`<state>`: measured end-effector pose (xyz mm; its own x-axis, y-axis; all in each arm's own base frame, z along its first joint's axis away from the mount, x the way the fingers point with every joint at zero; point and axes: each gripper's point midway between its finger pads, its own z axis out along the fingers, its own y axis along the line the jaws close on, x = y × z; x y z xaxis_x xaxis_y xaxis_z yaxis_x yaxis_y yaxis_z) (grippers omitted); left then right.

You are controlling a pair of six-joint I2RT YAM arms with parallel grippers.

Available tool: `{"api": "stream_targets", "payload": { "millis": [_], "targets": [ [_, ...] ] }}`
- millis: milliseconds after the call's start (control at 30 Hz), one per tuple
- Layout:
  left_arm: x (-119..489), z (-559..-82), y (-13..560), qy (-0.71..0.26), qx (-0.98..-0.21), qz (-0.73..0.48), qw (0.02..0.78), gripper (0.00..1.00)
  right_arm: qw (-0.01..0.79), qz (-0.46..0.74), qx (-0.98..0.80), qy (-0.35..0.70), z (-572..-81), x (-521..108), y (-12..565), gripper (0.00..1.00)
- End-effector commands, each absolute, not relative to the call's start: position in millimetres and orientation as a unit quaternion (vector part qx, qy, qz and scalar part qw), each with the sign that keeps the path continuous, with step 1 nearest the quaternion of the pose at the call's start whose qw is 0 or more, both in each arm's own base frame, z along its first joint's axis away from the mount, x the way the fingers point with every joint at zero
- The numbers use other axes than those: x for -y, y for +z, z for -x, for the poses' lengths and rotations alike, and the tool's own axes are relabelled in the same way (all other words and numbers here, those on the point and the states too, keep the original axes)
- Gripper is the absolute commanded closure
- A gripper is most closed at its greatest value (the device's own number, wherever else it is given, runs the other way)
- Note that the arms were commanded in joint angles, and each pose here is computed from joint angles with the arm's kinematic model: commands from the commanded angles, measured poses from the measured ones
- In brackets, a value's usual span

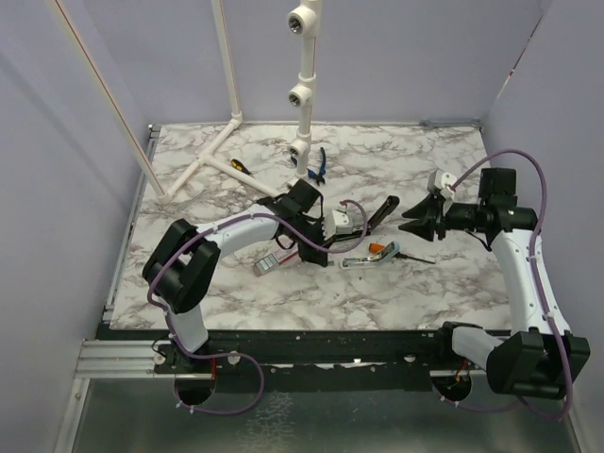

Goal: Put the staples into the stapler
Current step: Pick up the staple from the center of the board.

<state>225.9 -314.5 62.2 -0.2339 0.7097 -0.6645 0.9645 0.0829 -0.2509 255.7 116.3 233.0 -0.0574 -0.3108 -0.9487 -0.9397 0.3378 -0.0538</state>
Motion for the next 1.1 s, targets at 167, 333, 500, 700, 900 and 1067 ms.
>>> {"api": "stream_targets", "payload": {
  "millis": [167,333,500,700,900,1067],
  "targets": [
    [350.8,-194.4,162.0,-0.5,-0.649,-0.552,0.158,1.0,0.537,0.596,-0.528,0.277,-226.1,-145.5,232.1,0.61],
    [360.7,-192.6,179.9,-0.533,-0.648,-0.531,0.12,1.0,0.526,0.633,-0.505,0.26,-219.7,-149.6,216.2,0.61],
    [364.9,-197.2,179.9,-0.532,-0.666,-0.514,0.098,1.0,0.519,0.671,-0.478,0.23,-219.7,-159.5,206.4,0.6],
    [369.2,-197.1,180.6,-0.544,-0.677,-0.49,0.069,1.0,0.514,0.704,-0.448,0.199,-219.6,-173.8,195.5,0.59],
    [374.1,-198.8,181.1,-0.554,-0.682,-0.475,0.05,1.0,0.496,0.726,-0.437,0.188,-215.7,-183.7,182.8,0.58],
    [377.5,-200.6,180.8,-0.559,-0.683,-0.468,0.041,1.0,0.48,0.742,-0.432,0.179,-212.3,-191.3,170.1,0.54]
  ]
}}
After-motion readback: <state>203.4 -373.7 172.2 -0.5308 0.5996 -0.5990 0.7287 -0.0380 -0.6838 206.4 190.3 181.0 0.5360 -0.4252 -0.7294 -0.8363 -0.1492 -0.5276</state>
